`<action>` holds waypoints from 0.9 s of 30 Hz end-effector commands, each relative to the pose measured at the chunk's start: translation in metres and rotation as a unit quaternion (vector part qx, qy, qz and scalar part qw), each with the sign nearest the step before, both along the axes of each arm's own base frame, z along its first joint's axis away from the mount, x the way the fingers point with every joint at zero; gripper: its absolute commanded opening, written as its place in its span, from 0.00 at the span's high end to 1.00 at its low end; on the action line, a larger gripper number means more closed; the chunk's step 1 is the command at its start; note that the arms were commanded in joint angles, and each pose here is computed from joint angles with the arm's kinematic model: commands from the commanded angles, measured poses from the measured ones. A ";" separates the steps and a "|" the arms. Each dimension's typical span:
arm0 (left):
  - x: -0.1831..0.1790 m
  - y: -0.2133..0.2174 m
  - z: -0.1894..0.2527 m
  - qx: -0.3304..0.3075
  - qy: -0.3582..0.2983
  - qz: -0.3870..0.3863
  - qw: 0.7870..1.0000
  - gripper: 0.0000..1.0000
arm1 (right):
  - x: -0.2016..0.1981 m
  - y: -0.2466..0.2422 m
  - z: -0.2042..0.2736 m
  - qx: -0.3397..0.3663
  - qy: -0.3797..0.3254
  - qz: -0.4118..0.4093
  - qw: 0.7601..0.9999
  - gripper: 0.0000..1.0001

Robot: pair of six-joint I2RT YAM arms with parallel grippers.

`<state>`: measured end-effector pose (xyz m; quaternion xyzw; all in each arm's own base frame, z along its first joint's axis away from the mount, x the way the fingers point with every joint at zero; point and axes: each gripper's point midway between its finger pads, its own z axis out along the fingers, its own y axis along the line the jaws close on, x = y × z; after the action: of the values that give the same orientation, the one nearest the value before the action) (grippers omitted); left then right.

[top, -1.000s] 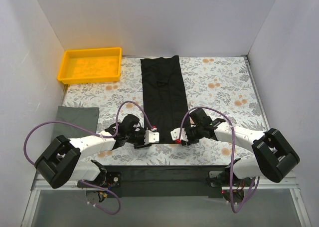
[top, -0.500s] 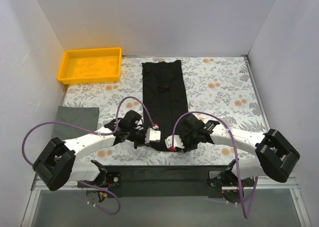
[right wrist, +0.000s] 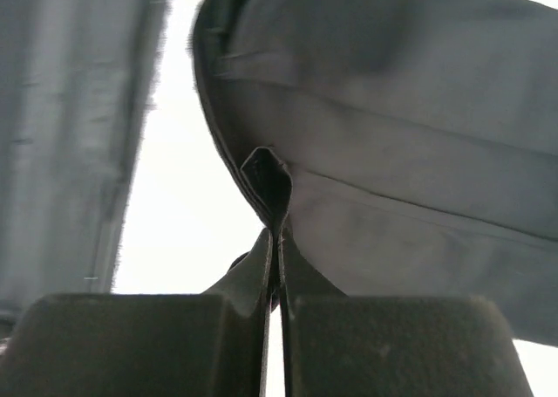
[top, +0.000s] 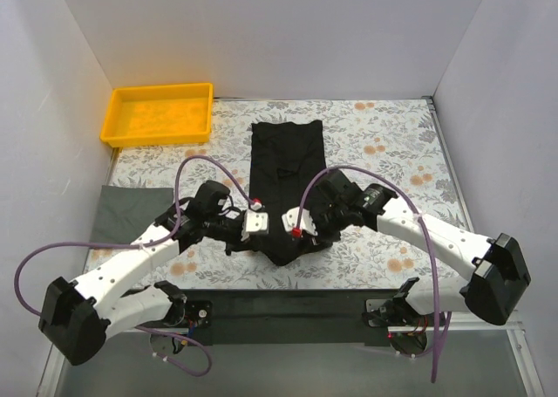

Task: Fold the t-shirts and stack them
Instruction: Fold the tshirt

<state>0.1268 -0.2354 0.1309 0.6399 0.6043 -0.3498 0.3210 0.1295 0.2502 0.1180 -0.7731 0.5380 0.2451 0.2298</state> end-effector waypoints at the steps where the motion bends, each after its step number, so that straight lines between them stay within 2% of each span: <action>1: 0.035 -0.005 0.017 -0.019 -0.007 0.025 0.999 1.00 | 0.033 0.006 0.016 0.009 -0.020 -0.010 1.000 0.99; 5: 0.097 0.002 0.037 -0.035 -0.021 0.066 0.997 1.00 | 0.068 0.008 0.027 0.017 -0.047 -0.020 0.999 0.99; 8: 0.132 0.002 0.040 -0.040 -0.025 0.082 0.996 1.00 | 0.098 0.007 0.028 0.015 -0.064 -0.026 0.997 0.99; 16: 0.217 0.006 0.019 -0.021 -0.033 0.121 0.992 1.00 | 0.178 0.002 0.020 -0.001 -0.099 -0.041 0.994 0.99; 22: 0.259 0.009 0.005 -0.016 -0.057 0.131 0.990 1.00 | 0.218 0.000 0.002 -0.015 -0.105 -0.043 0.993 0.99; 27: 0.280 0.011 -0.015 -0.014 -0.060 0.129 0.990 1.00 | 0.251 0.003 -0.009 -0.017 -0.108 -0.049 0.993 0.99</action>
<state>0.3849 -0.2225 0.1038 0.5561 0.6836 -0.2897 0.3735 0.3588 0.2478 0.1006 -0.7639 0.5682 0.1482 0.2677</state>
